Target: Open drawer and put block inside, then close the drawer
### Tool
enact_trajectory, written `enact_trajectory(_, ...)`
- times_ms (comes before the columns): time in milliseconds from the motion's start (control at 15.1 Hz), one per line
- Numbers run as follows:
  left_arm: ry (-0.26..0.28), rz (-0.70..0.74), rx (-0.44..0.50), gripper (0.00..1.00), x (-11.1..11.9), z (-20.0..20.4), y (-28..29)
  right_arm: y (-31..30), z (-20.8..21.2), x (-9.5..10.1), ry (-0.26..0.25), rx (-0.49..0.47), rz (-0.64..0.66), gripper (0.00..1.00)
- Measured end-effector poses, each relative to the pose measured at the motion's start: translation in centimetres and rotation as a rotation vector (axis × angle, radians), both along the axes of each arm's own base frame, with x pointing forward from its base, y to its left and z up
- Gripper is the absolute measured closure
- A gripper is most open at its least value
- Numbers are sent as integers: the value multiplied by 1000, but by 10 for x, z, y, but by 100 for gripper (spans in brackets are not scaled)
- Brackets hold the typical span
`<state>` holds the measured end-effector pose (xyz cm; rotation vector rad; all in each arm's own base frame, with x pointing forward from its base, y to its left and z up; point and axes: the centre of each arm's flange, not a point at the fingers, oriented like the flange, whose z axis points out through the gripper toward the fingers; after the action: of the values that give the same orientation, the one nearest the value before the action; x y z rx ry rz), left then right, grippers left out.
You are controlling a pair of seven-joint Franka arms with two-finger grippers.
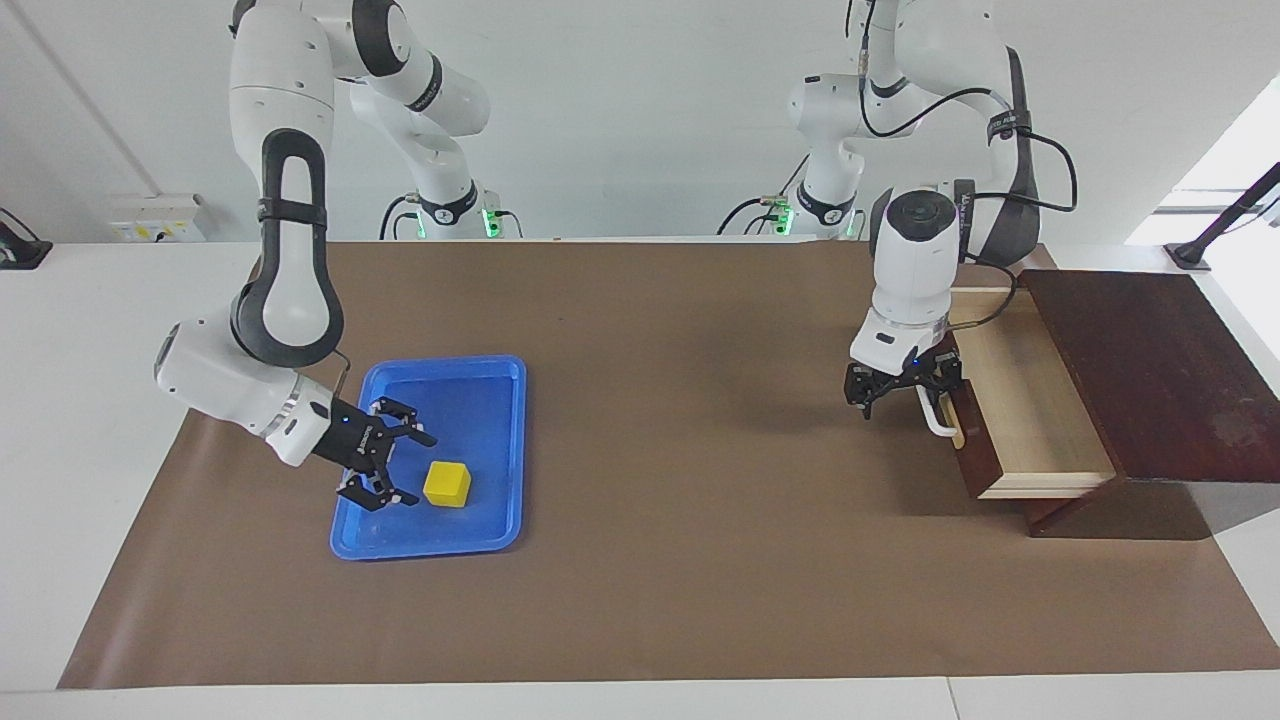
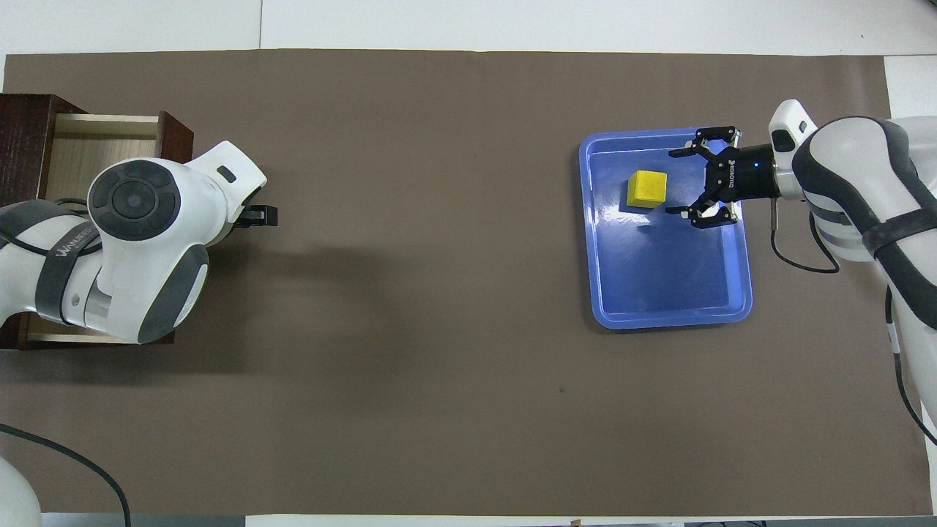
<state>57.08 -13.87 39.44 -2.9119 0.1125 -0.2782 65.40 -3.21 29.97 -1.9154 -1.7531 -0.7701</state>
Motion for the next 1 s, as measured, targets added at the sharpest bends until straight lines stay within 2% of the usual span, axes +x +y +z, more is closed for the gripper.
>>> enact_trajectory(133,10,15,-3,0,1,3,0,0,-2,-1,0,-1,0,0)
enact_trajectory(266,43,62,-14,0,7,26,-1,-1,-6,-2,-1,-10,-9,0)
enact_trajectory(531,85,183,-126,0,20,87,-6,7,-15,-7,13,-14,-4,0)
enact_trajectory(730,82,407,-232,0,22,120,-3,10,-17,-8,15,-15,-2,0)
enact_trajectory(996,74,754,-295,0,15,133,-15,10,-18,-9,18,-15,-3,0)
